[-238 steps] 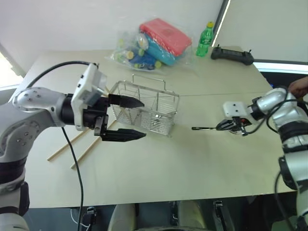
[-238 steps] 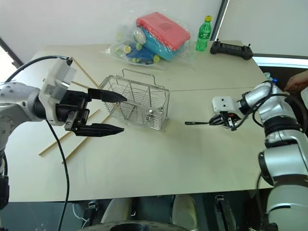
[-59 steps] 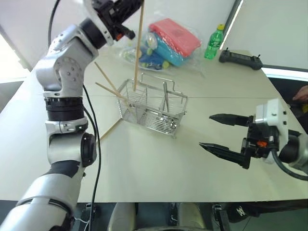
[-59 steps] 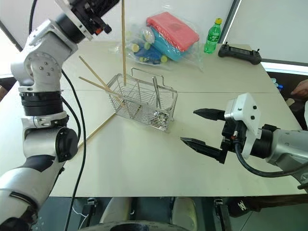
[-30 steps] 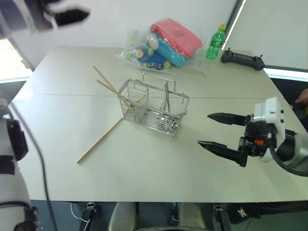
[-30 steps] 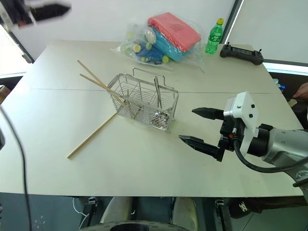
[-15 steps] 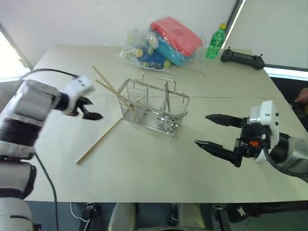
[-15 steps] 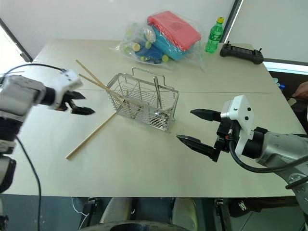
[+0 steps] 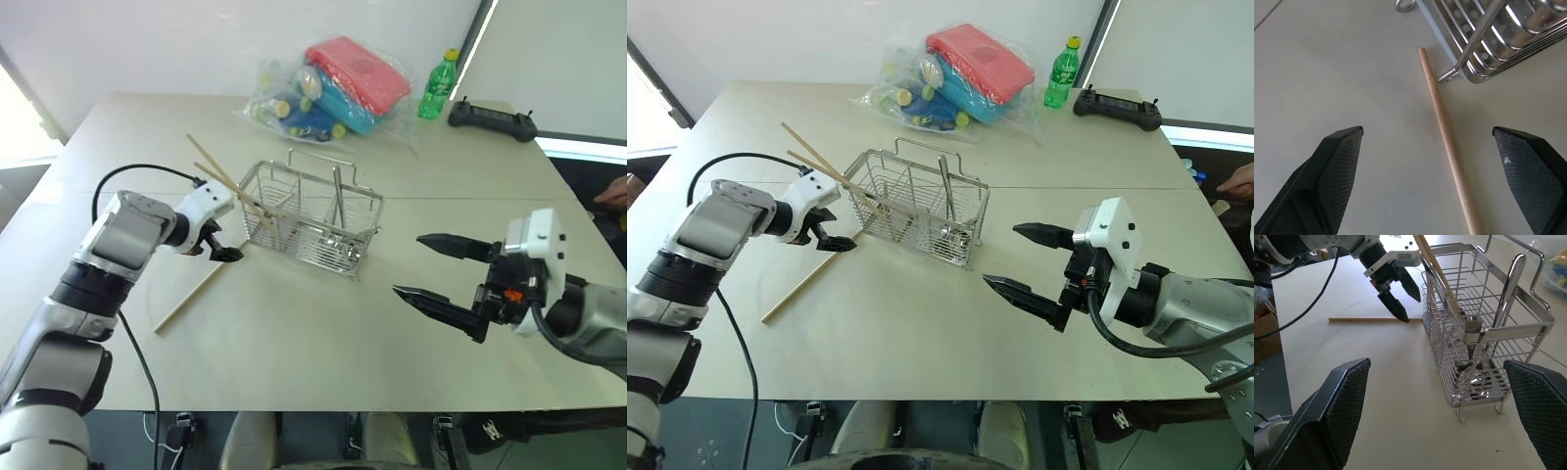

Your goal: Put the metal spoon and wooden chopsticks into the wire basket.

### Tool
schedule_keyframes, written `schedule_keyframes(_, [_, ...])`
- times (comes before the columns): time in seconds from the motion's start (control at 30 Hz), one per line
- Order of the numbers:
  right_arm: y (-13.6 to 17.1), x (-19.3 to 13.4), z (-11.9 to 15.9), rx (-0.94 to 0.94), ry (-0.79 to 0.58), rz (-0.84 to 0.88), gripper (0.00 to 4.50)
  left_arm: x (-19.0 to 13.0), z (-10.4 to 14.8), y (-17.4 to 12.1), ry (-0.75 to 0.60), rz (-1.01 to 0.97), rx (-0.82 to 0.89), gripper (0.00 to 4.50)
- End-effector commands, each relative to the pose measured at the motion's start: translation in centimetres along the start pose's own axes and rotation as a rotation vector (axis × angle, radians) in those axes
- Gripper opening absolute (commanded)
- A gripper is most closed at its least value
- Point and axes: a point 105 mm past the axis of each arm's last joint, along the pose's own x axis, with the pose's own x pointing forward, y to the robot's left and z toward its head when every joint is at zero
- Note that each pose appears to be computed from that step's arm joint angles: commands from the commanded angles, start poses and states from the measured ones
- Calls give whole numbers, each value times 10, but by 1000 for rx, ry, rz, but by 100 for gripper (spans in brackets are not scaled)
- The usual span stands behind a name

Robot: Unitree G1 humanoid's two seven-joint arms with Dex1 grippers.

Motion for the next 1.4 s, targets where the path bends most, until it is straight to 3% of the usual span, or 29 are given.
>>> schedule_keyframes(0.03, [3, -2, 10, -37, -35, -3, 450, 3, 2, -1, -13, 12, -3, 446])
schedule_keyframes(0.2, [2, -2, 10, -37, -33, -3, 450, 12, 0, -3, -14, 9, -20, 446])
schedule_keyframes(0.27, [2, -2, 9, -37, -29, 1, 450, 13, 0, -5, -13, -1, -25, 395])
schedule_keyframes(0.53, [6, -5, 5, -32, 1, 27, 450, 11, 2, -1, -25, 13, -33, 2])
schedule_keyframes(0.67, [6, -5, 6, -34, 0, 31, 450, 9, -1, -1, -19, 15, -48, 2])
schedule_keyframes(0.93, [4, -7, 6, -36, 20, 47, 450, -9, -19, 37, 0, 160, -108, 2])
schedule_keyframes(1.13, [3, -9, 6, -39, 37, 60, 450, -54, -36, 106, -48, 448, -205, 2])
schedule_keyframes(1.17, [2, -9, 6, -40, 38, 61, 450, -66, -33, 119, -89, 515, -217, 2])
schedule_keyframes(1.23, [1, -9, 8, -42, 37, 64, 450, -100, -1, 147, -311, 678, -227, 2])
schedule_keyframes(1.33, [-1, -7, 10, -40, 29, 69, 450, -177, 80, 165, -893, 781, -360, 2])
schedule_keyframes(1.4, [0, -5, 11, -39, 22, 77, 450, -216, 114, 162, -1169, 759, -423, 2])
